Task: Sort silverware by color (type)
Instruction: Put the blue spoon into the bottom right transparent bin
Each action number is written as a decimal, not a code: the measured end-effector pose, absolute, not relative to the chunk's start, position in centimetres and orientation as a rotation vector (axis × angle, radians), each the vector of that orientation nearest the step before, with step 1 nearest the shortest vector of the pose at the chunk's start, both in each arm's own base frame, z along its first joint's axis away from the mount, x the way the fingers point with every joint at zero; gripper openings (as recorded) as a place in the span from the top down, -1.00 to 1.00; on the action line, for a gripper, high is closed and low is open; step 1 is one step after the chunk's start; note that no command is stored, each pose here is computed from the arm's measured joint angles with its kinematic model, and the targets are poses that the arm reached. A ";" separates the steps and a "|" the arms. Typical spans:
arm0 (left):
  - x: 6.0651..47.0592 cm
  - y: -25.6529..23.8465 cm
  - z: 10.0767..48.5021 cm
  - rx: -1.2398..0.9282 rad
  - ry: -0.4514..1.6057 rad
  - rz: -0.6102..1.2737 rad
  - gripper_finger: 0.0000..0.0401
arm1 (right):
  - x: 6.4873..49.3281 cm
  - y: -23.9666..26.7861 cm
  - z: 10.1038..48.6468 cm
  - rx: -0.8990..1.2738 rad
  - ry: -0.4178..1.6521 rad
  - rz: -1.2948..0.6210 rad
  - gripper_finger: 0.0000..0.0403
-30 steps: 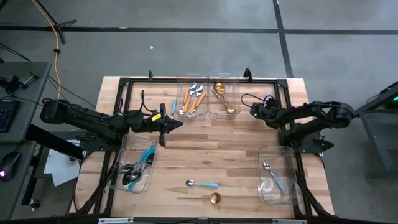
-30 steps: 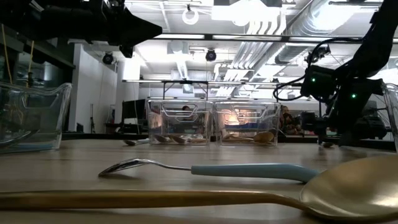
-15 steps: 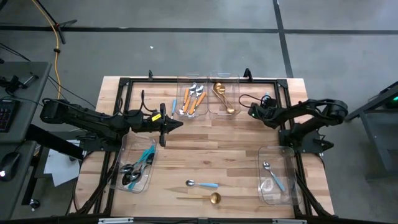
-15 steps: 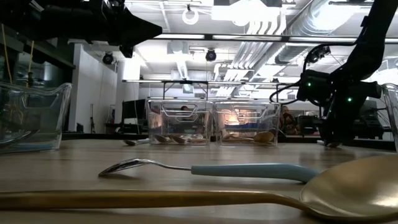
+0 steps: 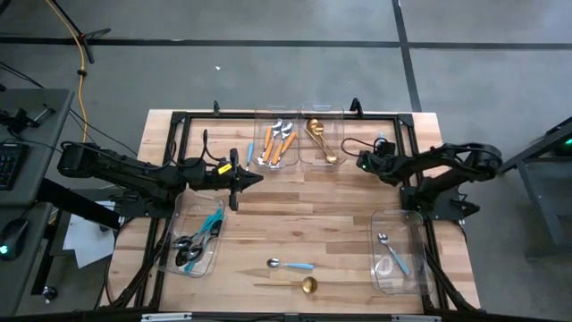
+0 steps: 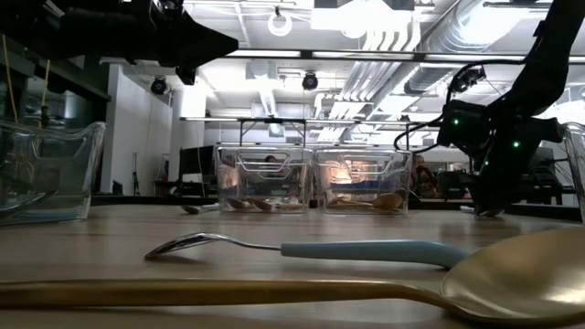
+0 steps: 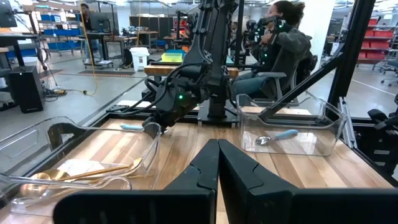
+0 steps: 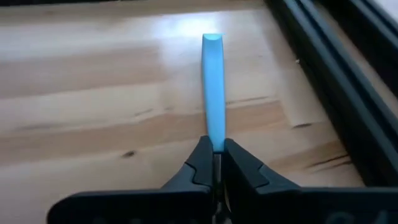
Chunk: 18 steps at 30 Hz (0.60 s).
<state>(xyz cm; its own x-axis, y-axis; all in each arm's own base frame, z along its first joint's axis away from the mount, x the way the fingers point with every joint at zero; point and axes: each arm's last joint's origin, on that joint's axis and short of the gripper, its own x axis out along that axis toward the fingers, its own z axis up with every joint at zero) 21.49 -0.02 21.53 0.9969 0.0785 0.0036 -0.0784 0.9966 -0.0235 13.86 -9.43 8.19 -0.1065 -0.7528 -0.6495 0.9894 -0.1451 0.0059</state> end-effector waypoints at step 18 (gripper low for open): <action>21.5 0.0 21.2 -0.030 0.026 0.079 1.00 | 14.2 -6.8 14.2 0.471 0.315 -1.383 0.99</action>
<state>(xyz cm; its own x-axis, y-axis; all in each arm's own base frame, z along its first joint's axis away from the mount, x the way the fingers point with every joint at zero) 21.49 -0.03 21.23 0.9966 0.0781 -0.0272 -0.0789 0.9965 -0.0287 14.15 -6.81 14.15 0.1678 -0.8611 -0.4799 0.9840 0.1170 0.1342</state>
